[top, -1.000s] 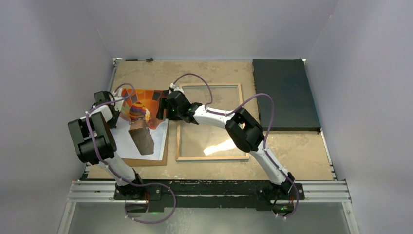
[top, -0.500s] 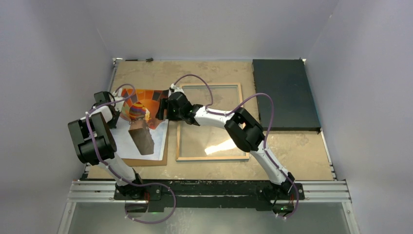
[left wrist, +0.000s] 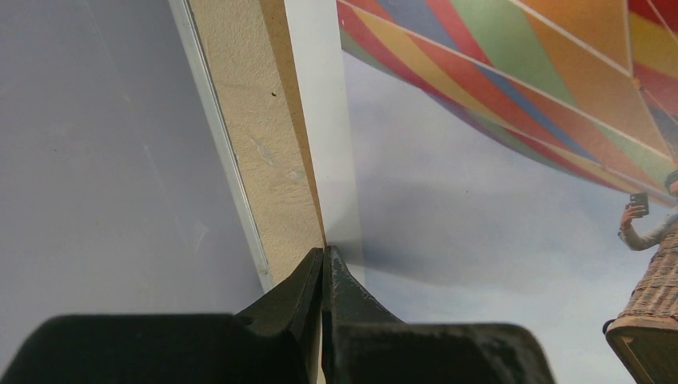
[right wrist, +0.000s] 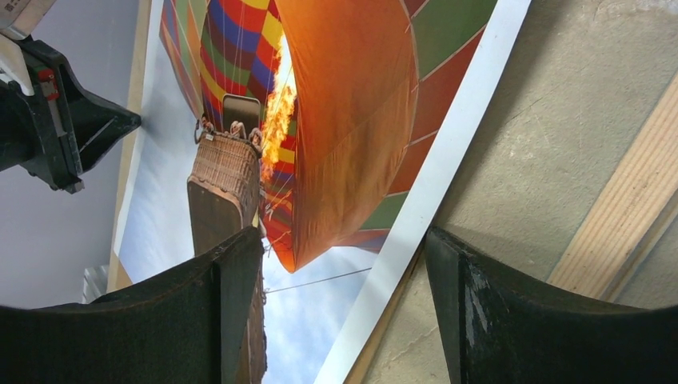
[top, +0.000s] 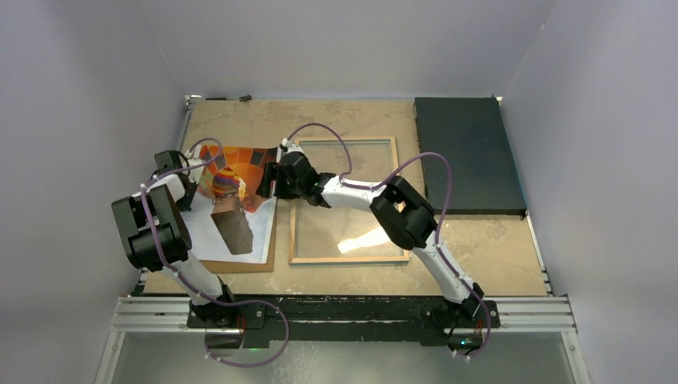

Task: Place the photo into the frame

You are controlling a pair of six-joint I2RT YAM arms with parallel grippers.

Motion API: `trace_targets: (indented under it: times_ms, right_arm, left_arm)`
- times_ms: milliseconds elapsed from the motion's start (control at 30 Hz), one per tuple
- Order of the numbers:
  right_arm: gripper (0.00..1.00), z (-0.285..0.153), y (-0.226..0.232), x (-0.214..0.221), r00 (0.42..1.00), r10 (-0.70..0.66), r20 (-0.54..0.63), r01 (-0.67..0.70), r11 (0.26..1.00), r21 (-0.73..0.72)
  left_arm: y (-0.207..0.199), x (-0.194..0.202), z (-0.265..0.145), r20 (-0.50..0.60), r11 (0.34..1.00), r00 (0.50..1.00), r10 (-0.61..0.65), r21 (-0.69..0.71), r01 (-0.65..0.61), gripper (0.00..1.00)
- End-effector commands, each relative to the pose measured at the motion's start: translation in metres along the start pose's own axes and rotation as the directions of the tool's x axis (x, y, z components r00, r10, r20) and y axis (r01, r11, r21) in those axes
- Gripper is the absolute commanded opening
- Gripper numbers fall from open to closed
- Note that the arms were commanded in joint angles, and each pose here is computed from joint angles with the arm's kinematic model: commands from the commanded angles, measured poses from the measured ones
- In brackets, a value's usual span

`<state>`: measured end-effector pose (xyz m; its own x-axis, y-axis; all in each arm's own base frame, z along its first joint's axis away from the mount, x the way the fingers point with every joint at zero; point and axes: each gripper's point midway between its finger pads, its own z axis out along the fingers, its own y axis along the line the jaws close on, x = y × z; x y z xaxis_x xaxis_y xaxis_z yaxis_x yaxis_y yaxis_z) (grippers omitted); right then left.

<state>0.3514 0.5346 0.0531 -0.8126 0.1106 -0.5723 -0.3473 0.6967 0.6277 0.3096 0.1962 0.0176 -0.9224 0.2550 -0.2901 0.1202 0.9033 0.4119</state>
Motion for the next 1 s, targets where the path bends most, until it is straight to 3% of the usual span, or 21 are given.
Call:
trace_targets:
  times_ms: [0, 333, 733, 967]
  right_arm:
    - [0.77, -0.028, 0.060, -0.031, 0.998, -0.004, 0.065, 0.014, 0.986, -0.169]
    - [0.76, -0.029, 0.064, -0.029, 0.998, -0.026, 0.062, 0.037, 0.984, -0.175]
    - [0.77, -0.013, 0.056, -0.014, 0.989, -0.142, 0.050, 0.143, 0.989, -0.027]
    - [0.77, -0.018, 0.067, -0.014, 0.985, -0.159, 0.065, 0.163, 0.985, -0.050]
  left_arm:
    - [-0.044, 0.019, 0.005, -0.041, 0.987, 0.999, 0.020, 0.163, -0.013, 0.00]
    - [-0.045, 0.020, 0.006, -0.044, 0.986, 0.999, 0.023, 0.165, -0.016, 0.00]
    - [-0.046, 0.020, 0.006, -0.044, 0.985, 0.999, 0.022, 0.172, -0.014, 0.00]
    - [-0.046, 0.020, 0.005, -0.045, 0.985, 0.999, 0.021, 0.172, -0.013, 0.00]
